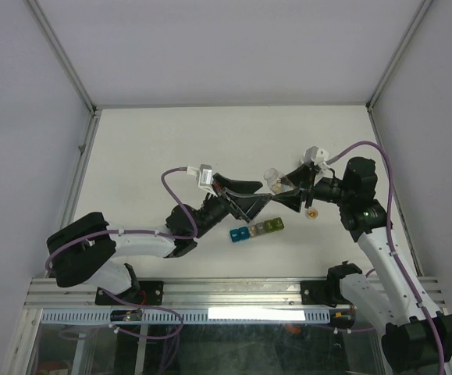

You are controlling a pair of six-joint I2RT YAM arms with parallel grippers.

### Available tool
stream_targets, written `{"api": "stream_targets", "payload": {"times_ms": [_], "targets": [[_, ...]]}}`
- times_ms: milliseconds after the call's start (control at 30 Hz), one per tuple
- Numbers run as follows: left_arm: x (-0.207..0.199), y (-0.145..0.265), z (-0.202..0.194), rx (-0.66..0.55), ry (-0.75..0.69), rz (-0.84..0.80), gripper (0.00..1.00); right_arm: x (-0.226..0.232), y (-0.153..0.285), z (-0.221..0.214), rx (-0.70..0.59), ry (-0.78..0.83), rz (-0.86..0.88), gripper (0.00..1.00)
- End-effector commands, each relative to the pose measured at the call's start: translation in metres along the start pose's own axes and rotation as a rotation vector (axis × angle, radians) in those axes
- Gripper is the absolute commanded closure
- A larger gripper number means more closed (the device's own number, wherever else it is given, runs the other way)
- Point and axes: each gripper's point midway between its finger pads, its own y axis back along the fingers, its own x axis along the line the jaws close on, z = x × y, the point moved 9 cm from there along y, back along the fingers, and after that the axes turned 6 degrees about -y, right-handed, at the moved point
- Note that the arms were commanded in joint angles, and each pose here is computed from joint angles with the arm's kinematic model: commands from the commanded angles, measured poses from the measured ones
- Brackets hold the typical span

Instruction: Sort the pills into containers

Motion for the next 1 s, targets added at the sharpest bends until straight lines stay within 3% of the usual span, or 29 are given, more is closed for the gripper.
{"api": "stream_targets", "payload": {"times_ms": [0, 433, 700, 833, 900, 967], "targets": [[-0.011, -0.014, 0.012, -0.134, 0.010, -0.038, 0.06, 0.002, 0.001, 0.011, -0.048, 0.040, 0.024, 0.82], [-0.013, -0.037, 0.001, -0.204, 0.014, -0.026, 0.17, 0.002, 0.000, 0.008, -0.050, 0.024, 0.044, 0.80], [-0.016, -0.051, -0.004, -0.199, 0.007, -0.045, 0.32, 0.003, 0.000, 0.007, -0.051, 0.019, 0.054, 0.80], [-0.017, -0.055, -0.007, -0.180, -0.004, -0.062, 0.46, 0.003, -0.001, 0.006, -0.050, 0.016, 0.061, 0.79], [-0.017, -0.055, -0.008, -0.176, -0.015, -0.066, 0.63, 0.003, -0.001, 0.004, -0.047, 0.011, 0.060, 0.77], [-0.017, -0.055, -0.007, -0.171, -0.036, -0.063, 0.74, 0.003, 0.000, 0.004, -0.044, 0.009, 0.055, 0.63]]}}
